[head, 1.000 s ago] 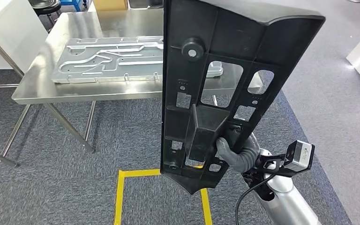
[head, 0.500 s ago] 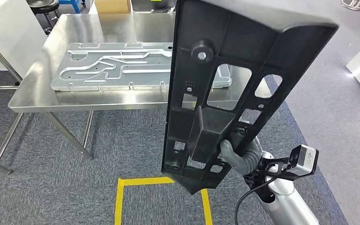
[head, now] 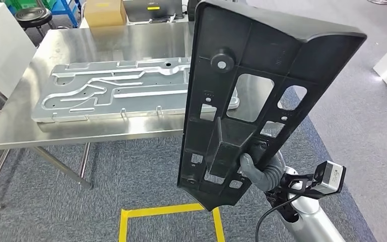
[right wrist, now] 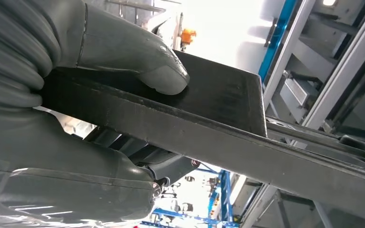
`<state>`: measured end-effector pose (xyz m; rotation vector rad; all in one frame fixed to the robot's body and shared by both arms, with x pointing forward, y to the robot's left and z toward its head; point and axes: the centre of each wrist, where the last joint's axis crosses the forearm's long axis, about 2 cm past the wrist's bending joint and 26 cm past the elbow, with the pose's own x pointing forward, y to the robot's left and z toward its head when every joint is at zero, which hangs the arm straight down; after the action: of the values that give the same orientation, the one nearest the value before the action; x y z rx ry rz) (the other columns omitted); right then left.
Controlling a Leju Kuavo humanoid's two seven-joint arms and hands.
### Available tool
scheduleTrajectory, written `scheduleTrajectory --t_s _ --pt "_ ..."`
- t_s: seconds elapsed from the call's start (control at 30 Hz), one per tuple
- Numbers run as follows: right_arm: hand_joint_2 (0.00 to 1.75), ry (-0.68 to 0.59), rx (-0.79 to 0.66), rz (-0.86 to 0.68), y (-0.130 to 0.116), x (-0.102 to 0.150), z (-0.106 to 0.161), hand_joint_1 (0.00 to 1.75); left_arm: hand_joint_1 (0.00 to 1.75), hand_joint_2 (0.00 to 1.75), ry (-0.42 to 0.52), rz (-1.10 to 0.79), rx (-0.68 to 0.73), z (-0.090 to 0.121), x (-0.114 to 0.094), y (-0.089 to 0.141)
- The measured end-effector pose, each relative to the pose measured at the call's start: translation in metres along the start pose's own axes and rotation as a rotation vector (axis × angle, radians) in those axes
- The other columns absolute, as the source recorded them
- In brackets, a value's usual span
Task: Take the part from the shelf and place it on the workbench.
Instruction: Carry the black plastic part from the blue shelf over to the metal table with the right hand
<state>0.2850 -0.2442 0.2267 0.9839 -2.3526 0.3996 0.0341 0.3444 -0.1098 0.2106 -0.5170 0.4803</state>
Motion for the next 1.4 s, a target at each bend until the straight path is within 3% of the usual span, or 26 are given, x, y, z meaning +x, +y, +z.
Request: scheduleTrajectory --t_s 0.67,0.93,1.0,1.1,1.2,1.3,1.4 --pt "1.75 -0.026 0.013 -0.004 0.005 0.0 -0.021 1.75 0.0 1.75 -0.008 0.035 0.017 0.0 0.0 0.0" --pt "1.75 -0.058 -0.009 0.157 0.005 0.015 -0.021 1.75 0.0 1.75 -0.018 0.047 0.02 0.001 -0.002 0.001" --pt "1.75 -0.026 -0.033 0.24 -0.013 0.019 -0.04 1.75 0.0 1.75 -0.02 0.042 0.015 0.001 -0.003 0.002" --pt "1.75 0.005 -0.073 0.441 -0.072 0.03 -0.101 1.75 0.0 1.75 -0.038 0.037 -0.004 -0.001 0.001 -0.001" --pt "1.75 0.063 -0.103 0.737 -0.119 0.04 -0.157 1.75 0.0 1.75 -0.047 0.037 -0.018 -0.002 0.005 -0.004" --pt "1.75 0.177 -0.103 1.051 -0.129 0.025 -0.202 1.75 0.0 1.75 -0.056 0.035 -0.032 -0.003 0.008 -0.007" --pt "1.75 0.314 -0.012 1.278 -0.107 -0.017 -0.227 1.75 0.0 1.75 -0.074 0.024 -0.044 -0.005 0.013 -0.011"
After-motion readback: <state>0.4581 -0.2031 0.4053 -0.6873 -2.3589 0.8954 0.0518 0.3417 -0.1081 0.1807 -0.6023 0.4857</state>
